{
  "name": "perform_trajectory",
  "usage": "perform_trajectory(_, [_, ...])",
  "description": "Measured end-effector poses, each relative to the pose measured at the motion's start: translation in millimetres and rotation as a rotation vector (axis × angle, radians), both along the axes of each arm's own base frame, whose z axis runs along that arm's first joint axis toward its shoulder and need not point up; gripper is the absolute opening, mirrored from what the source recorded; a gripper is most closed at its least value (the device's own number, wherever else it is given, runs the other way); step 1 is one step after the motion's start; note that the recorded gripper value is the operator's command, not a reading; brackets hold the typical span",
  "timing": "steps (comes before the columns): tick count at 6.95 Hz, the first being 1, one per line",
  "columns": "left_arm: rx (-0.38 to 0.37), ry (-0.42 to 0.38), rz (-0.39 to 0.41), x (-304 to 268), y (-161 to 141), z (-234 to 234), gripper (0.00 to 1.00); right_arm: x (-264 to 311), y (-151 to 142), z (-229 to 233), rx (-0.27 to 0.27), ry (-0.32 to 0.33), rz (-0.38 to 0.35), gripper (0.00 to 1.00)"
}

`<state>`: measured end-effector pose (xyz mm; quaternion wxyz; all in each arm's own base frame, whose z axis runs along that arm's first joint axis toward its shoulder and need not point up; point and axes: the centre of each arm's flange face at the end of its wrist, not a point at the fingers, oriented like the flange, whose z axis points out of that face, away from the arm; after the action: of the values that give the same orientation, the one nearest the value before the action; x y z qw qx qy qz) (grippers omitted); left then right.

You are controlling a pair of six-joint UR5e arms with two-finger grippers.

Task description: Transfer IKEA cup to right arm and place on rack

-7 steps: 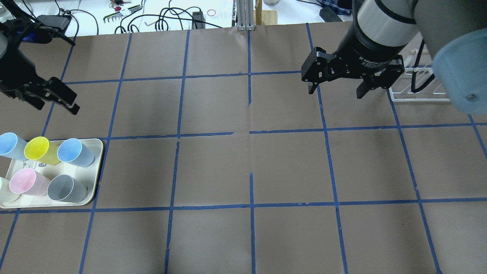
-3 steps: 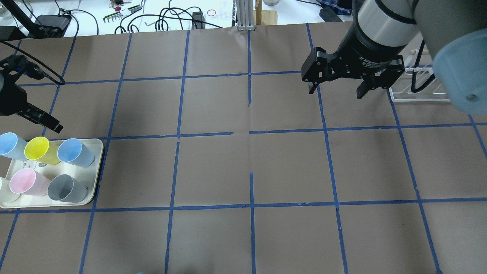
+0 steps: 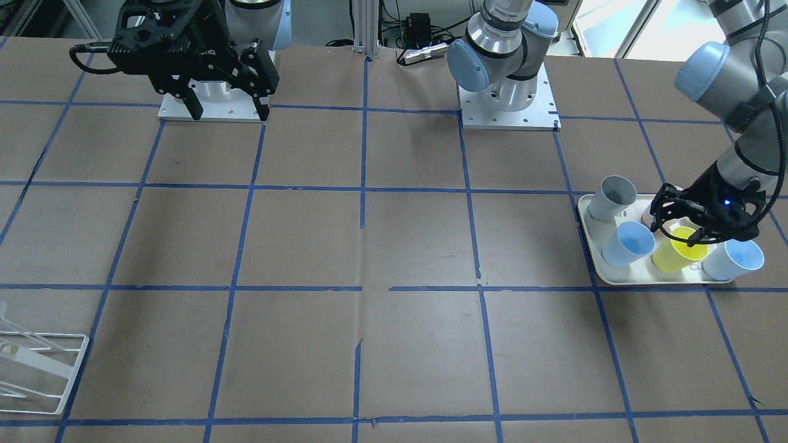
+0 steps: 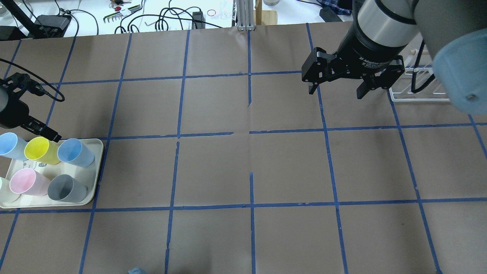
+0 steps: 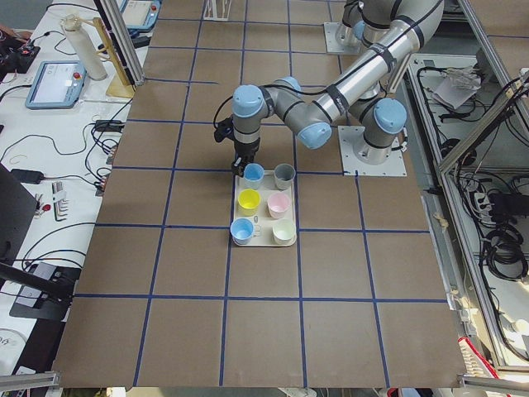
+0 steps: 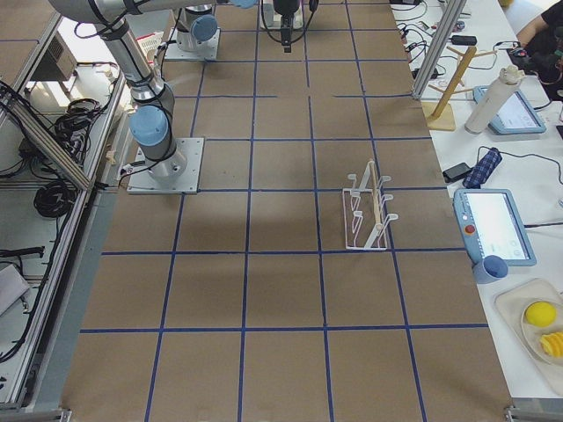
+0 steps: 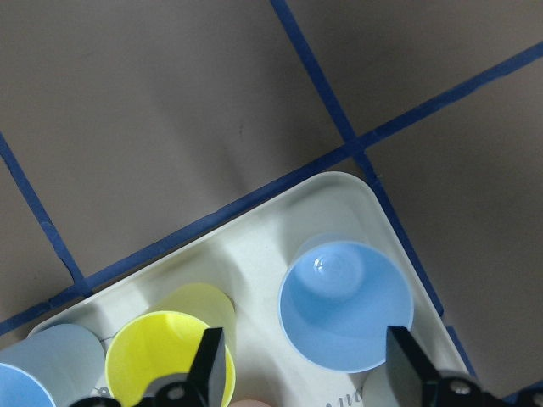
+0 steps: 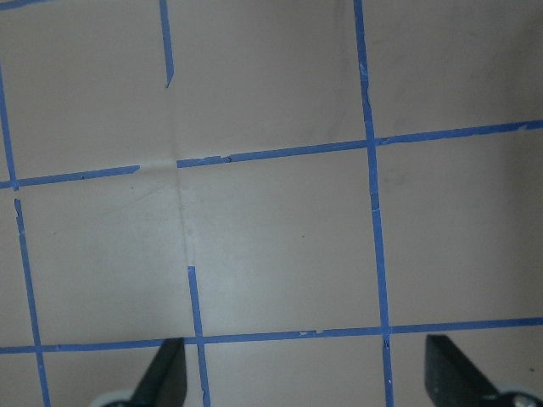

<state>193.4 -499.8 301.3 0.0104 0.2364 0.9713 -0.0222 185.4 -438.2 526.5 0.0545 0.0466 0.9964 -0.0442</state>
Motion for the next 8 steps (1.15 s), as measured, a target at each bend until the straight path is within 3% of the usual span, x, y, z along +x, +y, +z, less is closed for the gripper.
perform_trajectory(8, [0.059,0.034,-0.064,-6,-14,-50,0.68,0,0,0,0.002,0.001,0.0,1.0])
